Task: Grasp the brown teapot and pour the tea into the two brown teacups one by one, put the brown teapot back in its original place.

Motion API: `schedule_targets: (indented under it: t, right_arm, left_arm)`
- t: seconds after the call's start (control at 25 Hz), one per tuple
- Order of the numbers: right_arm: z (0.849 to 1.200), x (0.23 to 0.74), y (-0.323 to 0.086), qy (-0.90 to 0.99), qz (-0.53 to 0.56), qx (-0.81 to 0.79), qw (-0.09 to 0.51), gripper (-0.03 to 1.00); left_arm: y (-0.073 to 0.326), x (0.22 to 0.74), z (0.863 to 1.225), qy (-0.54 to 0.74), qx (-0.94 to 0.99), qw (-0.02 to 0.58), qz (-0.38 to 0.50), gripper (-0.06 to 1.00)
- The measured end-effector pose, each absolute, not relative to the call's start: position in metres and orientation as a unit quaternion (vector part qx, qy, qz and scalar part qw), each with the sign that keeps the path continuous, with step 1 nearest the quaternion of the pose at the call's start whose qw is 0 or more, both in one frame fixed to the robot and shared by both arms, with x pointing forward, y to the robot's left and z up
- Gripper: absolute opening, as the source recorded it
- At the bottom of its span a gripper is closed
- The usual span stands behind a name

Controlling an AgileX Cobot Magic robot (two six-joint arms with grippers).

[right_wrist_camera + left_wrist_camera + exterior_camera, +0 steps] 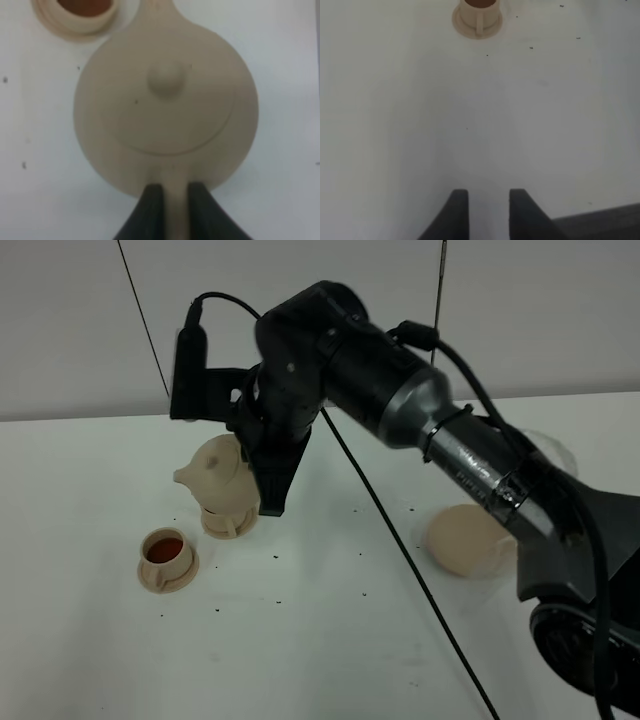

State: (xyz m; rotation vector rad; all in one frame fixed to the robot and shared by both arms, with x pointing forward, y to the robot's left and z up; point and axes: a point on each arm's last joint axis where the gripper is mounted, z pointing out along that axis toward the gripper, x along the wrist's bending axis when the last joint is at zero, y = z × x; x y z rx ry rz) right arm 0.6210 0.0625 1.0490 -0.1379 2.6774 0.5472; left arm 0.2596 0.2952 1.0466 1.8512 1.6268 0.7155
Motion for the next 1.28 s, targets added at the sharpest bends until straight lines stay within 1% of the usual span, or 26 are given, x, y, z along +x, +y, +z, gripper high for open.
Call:
schedule_targets:
  t: [0.2, 0.4, 0.64, 1.28]
  right_arm:
    - [1.051, 0.636, 0.046, 0.953, 0.252, -0.039, 0.162, 0.1]
    - [1.054, 0.645, 0.035, 0.947, 0.286, -0.029, 0.142, 0.1]
    - [1.039, 0.652, 0.035, 0.946, 0.301, -0.025, 0.117, 0.1]
    - [1.037, 0.656, 0.032, 0.942, 0.313, -0.021, 0.116, 0.1]
  left_arm:
    - [0.295, 0.26, 1.047, 0.608, 0.692, 0.284, 0.267, 0.27]
    - [0.295, 0.26, 1.047, 0.608, 0.692, 0.284, 0.267, 0.27]
    - [0.295, 0.26, 1.047, 0.608, 0.692, 0.284, 0.267, 0.27]
    - [0.295, 0.26, 1.047, 0.608, 0.692, 0.284, 0.267, 0.27]
